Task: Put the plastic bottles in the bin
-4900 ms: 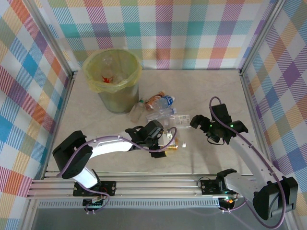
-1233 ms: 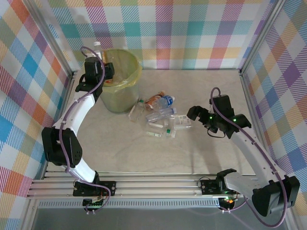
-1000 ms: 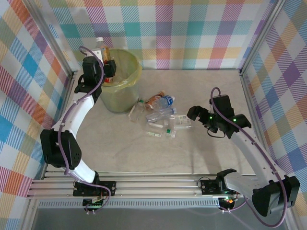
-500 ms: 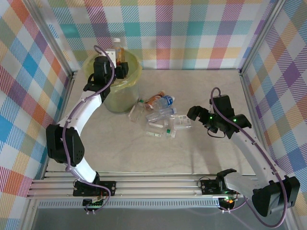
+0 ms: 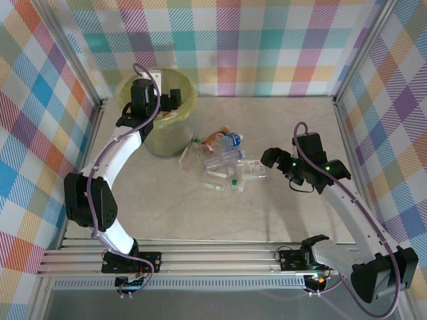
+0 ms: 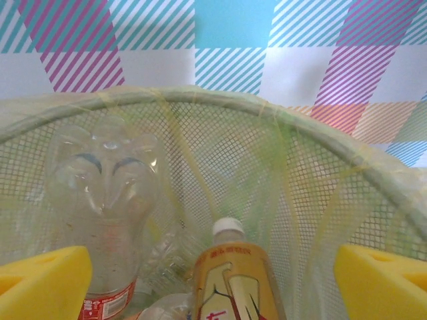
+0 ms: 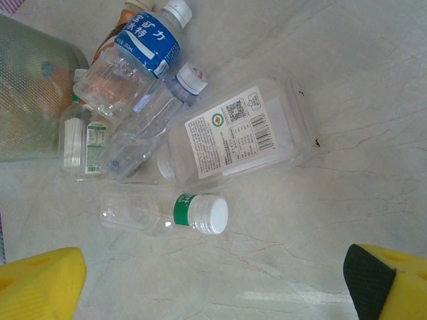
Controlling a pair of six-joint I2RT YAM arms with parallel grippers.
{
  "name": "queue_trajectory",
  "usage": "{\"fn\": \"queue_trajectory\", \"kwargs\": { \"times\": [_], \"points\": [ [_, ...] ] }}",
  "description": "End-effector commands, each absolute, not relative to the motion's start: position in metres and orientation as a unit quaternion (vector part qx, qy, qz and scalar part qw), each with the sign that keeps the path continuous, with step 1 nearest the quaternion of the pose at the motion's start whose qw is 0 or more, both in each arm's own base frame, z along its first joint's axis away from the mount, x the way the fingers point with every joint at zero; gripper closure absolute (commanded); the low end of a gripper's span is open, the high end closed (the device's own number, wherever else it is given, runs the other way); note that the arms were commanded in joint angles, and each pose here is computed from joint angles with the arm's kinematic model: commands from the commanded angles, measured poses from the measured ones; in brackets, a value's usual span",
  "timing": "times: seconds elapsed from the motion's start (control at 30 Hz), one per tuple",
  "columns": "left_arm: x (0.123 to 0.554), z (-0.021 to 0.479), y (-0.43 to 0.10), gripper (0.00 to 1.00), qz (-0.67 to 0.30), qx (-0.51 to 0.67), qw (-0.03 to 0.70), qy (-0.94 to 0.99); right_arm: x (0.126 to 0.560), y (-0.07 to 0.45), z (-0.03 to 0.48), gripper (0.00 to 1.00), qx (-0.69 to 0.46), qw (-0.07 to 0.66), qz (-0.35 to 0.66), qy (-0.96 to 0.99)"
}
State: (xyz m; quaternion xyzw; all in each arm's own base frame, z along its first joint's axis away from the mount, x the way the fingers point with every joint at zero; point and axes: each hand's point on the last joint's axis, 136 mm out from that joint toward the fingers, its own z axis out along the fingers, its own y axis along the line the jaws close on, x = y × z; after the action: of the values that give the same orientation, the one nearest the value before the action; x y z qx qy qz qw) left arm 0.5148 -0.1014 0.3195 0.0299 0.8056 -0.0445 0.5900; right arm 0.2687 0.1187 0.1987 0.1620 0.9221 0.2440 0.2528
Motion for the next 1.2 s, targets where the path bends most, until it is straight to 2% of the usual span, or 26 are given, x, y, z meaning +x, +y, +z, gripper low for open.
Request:
{"fn": "queue_trajectory", "kwargs": {
  "times": [0.0,0.3,0.5,0.67,0.83,1.0,1.17],
  "points": [
    [0.498,0.377,-0.099,0.07,-0.050,0.029,0.634,0.771,0.271,0.116,0.207,0.00,0.155,0.264,0.239,0.922],
    [0.449,0.420,-0.114,0.06,-0.101,0.040,0.629,0.770,0.267,0.113,0.204,0.00,0.157,0.255,0.229,0.926],
    [0.388,0.412,-0.164,0.06,-0.143,0.127,0.590,0.784,0.263,0.110,0.198,0.00,0.162,0.242,0.217,0.932],
    [0.339,0.368,-0.220,0.06,-0.169,0.249,0.553,0.777,0.260,0.109,0.190,0.00,0.163,0.225,0.204,0.939],
    [0.322,0.300,-0.244,0.03,-0.161,0.269,0.472,0.824,0.256,0.105,0.182,0.00,0.174,0.212,0.193,0.942],
    [0.289,0.242,-0.275,0.01,-0.128,0.416,0.425,0.794,0.254,0.105,0.175,0.00,0.175,0.202,0.192,0.944],
    [0.277,0.195,-0.289,0.00,-0.117,0.536,0.392,0.739,0.254,0.108,0.171,0.00,0.177,0.194,0.197,0.945]
  ]
}}
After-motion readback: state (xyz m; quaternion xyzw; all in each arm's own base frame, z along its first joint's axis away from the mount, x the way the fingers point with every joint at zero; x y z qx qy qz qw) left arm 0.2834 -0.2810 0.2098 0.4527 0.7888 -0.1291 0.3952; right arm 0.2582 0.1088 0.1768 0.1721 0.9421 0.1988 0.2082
